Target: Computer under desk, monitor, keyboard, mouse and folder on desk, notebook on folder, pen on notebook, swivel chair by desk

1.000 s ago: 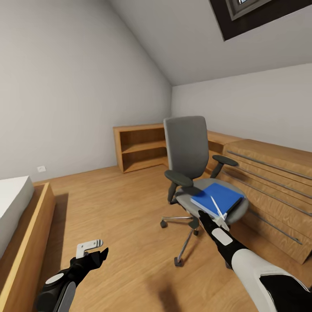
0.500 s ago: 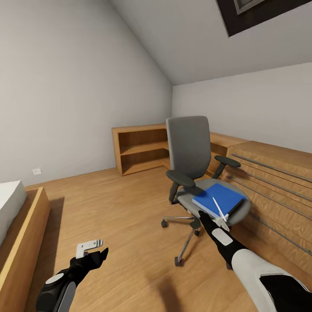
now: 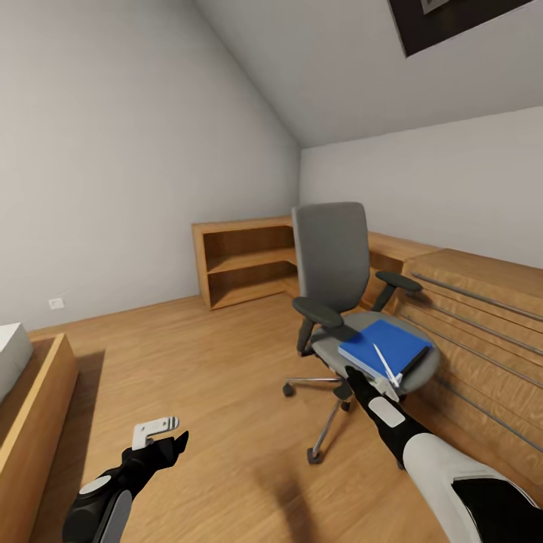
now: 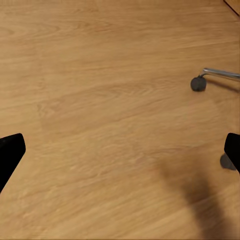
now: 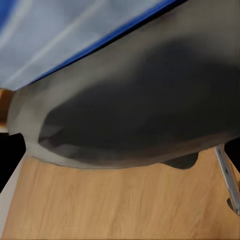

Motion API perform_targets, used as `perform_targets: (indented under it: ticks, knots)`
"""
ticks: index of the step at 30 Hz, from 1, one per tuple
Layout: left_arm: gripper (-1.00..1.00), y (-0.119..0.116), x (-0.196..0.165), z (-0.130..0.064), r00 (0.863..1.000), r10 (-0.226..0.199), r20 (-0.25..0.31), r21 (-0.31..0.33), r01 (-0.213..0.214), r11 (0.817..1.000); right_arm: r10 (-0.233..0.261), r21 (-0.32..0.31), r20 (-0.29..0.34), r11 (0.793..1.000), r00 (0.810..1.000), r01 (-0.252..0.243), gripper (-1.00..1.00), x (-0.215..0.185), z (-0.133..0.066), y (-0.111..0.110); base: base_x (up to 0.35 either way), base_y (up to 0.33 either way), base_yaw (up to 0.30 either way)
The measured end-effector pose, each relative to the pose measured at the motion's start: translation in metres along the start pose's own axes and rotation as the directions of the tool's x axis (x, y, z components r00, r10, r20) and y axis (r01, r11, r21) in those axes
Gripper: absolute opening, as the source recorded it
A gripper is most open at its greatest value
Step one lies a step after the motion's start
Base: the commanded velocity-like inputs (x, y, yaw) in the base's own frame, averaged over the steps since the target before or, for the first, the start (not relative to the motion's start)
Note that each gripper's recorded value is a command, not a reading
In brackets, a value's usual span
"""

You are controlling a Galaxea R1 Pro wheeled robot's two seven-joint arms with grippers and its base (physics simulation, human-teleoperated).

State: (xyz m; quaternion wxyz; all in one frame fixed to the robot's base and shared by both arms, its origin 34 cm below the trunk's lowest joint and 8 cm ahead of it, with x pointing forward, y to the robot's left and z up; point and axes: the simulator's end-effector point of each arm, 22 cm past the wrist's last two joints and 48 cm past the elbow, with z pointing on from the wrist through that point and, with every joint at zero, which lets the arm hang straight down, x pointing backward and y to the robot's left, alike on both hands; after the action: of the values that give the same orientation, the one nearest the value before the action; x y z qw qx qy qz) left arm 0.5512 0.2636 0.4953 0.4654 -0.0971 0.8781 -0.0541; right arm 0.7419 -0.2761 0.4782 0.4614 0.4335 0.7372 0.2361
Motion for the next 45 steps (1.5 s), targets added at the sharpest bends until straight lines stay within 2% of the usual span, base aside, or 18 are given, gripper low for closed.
perform_targets:
  ticks: [17, 45]
  knots:
    - [1.00, 0.0004, 0.0003, 0.0002, 1.000, 0.001, -0.001, 0.000, -0.001, 1.000, -0.001, -0.003, 0.000, 1.000, 1.000, 0.001, 1.00, -0.0002, 0.0003, 0.0010, 0.025, 0.000, 0.000]
    - [1.00, 0.0006, 0.0004, 0.0004, 1.000, 0.001, -0.002, 0.000, -0.001, 1.000, -0.008, -0.006, -0.001, 1.000, 1.000, 0.008, 1.00, 0.0009, 0.0005, 0.0023, -0.316, 0.000, 0.000]
